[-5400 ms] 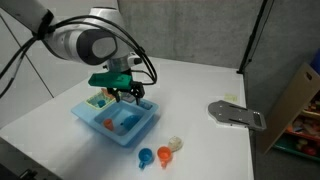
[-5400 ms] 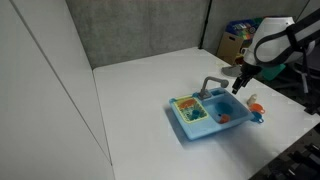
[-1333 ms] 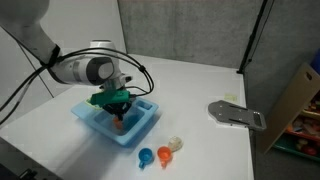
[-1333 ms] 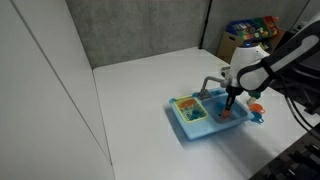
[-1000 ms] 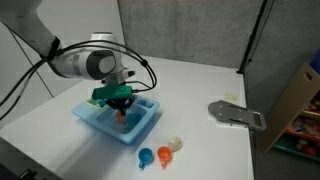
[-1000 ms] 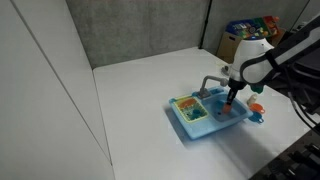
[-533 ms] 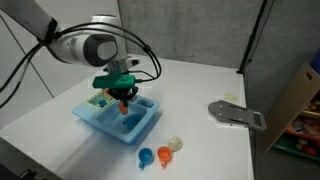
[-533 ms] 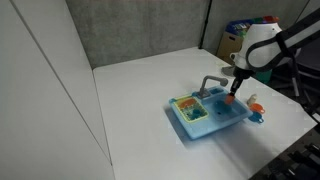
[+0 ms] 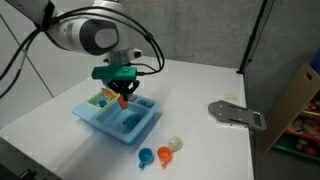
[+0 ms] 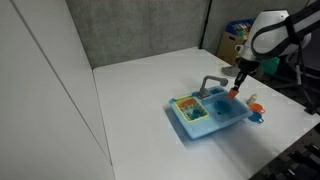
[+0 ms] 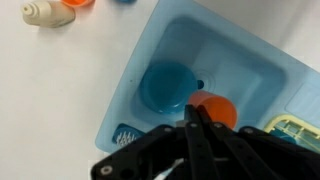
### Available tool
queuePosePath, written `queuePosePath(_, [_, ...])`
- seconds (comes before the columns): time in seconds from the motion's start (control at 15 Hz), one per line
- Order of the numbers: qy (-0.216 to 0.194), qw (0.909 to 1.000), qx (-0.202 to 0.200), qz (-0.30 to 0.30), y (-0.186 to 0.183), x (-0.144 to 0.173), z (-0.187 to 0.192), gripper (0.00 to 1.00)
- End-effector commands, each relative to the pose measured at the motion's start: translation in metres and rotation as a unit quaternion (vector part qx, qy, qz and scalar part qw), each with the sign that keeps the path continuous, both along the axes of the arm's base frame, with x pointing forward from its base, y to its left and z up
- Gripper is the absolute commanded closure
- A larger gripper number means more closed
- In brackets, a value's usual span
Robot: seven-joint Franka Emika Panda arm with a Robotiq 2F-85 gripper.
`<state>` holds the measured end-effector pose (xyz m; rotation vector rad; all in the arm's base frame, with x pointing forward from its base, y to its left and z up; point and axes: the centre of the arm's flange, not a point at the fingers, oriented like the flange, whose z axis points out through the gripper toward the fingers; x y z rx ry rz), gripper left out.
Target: Remove the orange cup from the sink and put it on the cupboard
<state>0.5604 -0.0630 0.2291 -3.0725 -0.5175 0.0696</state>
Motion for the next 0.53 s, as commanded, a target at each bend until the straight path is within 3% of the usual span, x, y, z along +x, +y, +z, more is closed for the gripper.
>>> queuePosePath(0.0, [0.007,0.9995,0.003,-0.03,-0.022,0.006,0.016,0.98])
queuePosePath(0.47, [0.027,0.9933,-0.008,-0.112,-0.079,0.018,0.017,0.98])
